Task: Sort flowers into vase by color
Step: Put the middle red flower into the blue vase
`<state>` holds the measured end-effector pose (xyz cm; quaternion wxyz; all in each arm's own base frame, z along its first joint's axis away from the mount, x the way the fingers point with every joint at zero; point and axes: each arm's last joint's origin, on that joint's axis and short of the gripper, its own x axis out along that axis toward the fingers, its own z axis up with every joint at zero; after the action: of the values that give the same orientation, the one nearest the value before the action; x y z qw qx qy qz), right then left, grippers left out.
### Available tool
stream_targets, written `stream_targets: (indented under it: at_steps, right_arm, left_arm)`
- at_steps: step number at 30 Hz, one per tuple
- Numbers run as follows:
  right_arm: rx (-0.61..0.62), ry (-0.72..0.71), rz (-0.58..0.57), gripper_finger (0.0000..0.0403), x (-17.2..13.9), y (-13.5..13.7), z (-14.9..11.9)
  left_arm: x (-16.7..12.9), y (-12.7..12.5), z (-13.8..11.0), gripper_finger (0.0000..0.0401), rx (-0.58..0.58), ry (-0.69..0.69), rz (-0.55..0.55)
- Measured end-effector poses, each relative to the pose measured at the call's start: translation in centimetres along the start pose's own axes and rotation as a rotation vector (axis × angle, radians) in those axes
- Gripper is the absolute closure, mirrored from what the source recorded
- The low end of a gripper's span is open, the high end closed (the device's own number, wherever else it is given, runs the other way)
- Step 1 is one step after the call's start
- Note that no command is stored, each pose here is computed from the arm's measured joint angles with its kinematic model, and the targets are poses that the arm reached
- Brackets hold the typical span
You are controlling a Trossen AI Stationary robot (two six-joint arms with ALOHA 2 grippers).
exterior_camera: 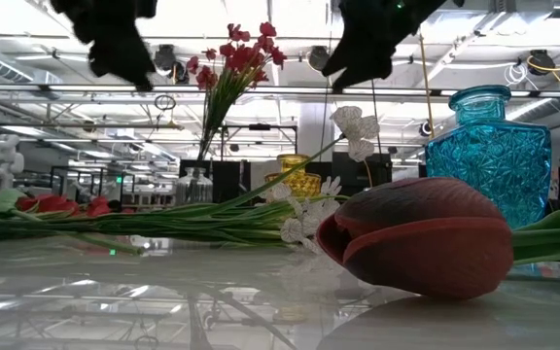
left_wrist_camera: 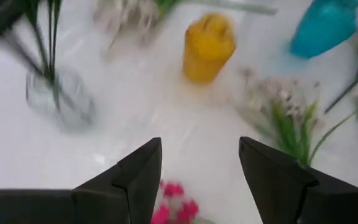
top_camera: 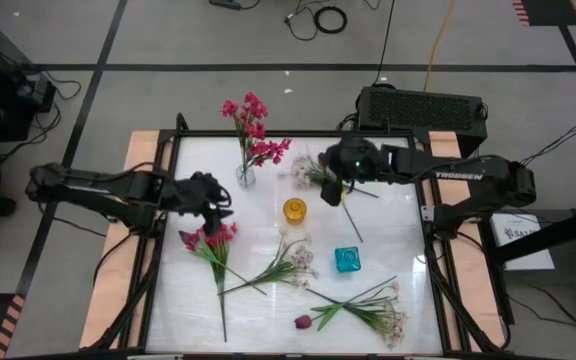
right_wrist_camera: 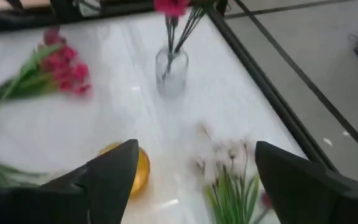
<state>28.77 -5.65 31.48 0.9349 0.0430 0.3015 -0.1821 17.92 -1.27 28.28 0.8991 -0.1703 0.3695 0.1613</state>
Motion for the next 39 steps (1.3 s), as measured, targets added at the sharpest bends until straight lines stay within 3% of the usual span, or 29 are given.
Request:
stream_targets:
  at_steps: [11, 14, 20, 28, 32, 39]
  right_arm:
    - [-0.043, 0.066, 0.019, 0.0091, -0.4, 0.8, -0.7]
    - [-0.044, 0.079, 0.023, 0.0091, -0.5, 0.9, -0.9]
    - [-0.043, 0.086, 0.038, 0.0092, -0.6, 1.5, -1.0]
    - [-0.06, 0.084, 0.083, 0.0092, -1.0, 3.1, -1.2]
    - [-0.07, 0.08, 0.098, 0.0092, -1.1, 3.6, -1.3]
    - [-0.08, 0.079, 0.103, 0.0092, -1.2, 3.7, -1.3]
  left_arm:
    - [1.7, -1.9, -6.2, 0.018, -0.145, 0.186, -0.031]
    - [1.7, -2.5, -7.1, 0.018, -0.057, 0.194, -0.071]
    - [3.5, -4.4, -8.6, 0.018, 0.249, 0.161, -0.154]
    - [7.8, -7.3, -9.8, 0.018, 0.468, 0.209, -0.261]
    - [9.6, -7.7, -10.8, 0.018, 0.543, 0.269, -0.268]
    - [10.7, -7.4, -11.9, 0.0187, 0.573, 0.364, -0.226]
